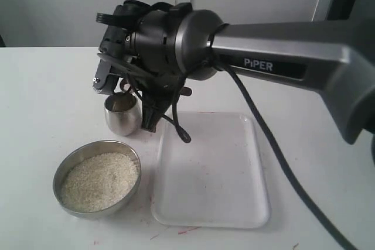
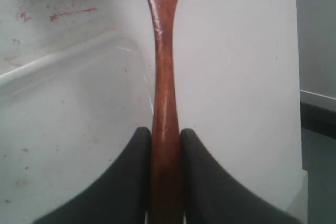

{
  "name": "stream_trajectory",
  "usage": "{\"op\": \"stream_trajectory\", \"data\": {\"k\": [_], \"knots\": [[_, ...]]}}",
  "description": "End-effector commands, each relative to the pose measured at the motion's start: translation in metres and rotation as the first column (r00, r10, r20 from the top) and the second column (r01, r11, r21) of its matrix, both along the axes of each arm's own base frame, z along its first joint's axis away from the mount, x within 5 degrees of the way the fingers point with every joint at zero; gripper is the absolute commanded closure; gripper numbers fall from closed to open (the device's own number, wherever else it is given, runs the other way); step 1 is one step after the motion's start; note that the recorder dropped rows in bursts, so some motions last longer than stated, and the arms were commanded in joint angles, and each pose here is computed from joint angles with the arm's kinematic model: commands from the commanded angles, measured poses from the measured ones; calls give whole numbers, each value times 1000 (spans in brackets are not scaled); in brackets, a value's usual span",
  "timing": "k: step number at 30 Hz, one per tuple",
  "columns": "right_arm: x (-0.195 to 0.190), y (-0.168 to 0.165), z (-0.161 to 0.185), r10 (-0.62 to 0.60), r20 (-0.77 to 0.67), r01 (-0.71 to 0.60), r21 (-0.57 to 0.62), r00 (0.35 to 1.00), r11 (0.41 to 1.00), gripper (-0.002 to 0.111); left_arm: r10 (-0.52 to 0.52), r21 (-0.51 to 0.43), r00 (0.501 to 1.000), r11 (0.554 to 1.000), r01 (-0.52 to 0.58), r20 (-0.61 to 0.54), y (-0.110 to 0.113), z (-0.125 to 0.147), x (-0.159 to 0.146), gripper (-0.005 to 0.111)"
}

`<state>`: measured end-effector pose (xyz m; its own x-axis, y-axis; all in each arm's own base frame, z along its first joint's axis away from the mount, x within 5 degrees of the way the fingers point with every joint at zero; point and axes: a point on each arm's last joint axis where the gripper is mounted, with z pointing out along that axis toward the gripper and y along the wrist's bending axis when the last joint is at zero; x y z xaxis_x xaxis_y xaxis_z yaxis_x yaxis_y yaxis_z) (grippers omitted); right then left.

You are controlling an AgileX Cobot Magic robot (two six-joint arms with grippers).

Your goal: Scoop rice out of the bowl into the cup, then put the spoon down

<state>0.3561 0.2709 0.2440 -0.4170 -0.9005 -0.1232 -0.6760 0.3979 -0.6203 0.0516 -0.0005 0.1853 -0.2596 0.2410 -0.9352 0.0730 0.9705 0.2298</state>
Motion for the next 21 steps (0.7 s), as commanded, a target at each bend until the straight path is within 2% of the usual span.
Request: {"op": "stream_trajectory", "data": {"k": [1,5,9,18,21], "knots": [[5,-2,4,71,26,-69,-66,997,995,108,-3,-11,998,1000,3,-64,0,-8,-1,92],[8,-2,5,153,30,-148,-142,988,979,108,-3,-11,998,1000,3,-64,0,-8,-1,92],[10,-3,8,184,55,-171,-187,981,967,108,-3,-11,998,1000,3,-64,0,-8,-1,92],[13,-2,11,339,29,-313,-317,941,895,108,-3,-11,998,1000,3,-64,0,-8,-1,92],[15,-2,13,357,44,-322,-344,933,882,108,-3,-11,998,1000,3,-64,0,-8,-1,92]]}}
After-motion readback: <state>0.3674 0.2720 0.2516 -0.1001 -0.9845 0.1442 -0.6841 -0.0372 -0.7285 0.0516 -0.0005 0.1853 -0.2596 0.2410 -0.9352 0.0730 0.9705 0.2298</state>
